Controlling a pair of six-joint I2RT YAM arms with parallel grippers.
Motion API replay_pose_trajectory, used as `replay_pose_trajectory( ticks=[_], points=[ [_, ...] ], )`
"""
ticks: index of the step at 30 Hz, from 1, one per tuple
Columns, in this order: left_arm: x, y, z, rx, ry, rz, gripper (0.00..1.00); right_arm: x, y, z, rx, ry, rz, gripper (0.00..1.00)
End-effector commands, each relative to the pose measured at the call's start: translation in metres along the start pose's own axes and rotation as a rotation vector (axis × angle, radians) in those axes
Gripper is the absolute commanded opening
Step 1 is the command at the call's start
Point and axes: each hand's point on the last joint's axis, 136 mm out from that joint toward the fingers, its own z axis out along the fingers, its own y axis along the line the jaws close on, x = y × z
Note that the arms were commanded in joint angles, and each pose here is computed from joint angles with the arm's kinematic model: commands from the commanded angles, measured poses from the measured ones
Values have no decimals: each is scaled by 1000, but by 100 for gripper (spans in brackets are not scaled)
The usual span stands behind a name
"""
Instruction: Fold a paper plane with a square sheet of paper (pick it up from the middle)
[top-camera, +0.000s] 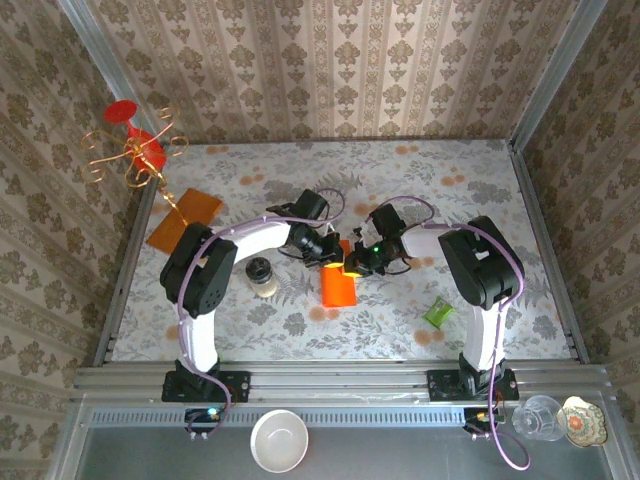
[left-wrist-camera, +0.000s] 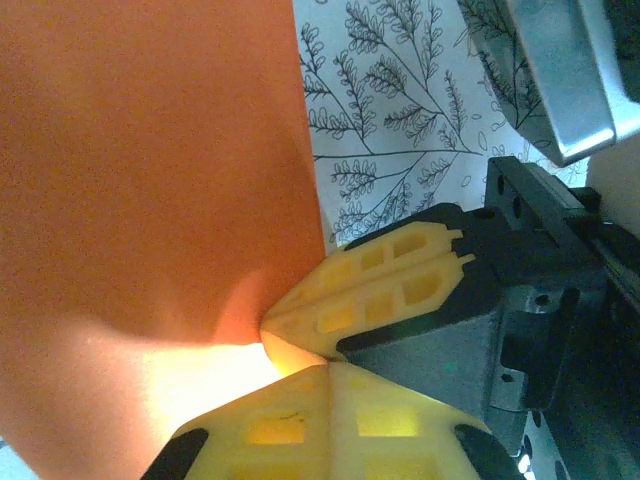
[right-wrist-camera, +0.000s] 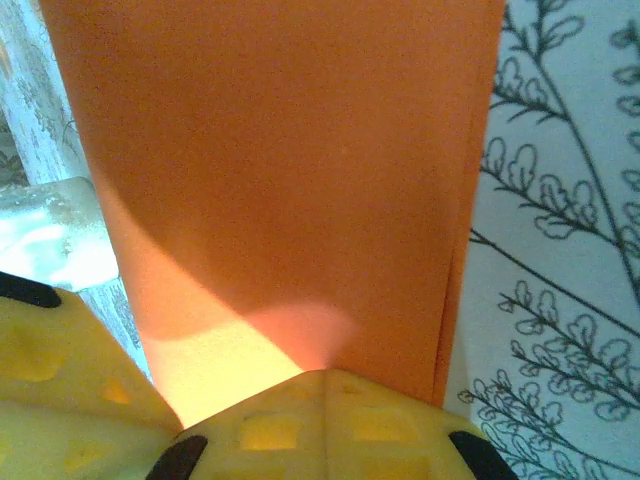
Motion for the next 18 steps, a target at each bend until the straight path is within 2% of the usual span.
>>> replay_pose_trajectory(
  ticks=[1, 12, 18],
  points=[
    [8, 23, 13, -56, 54, -39, 7, 52, -85, 14, 285, 118, 205, 4],
    [12, 60, 12, -89, 65, -71, 5, 60, -98, 11, 350, 130, 248, 3],
    [13, 83, 1, -107, 72, -81, 5, 70, -115, 5, 447, 154, 283, 3]
  ],
)
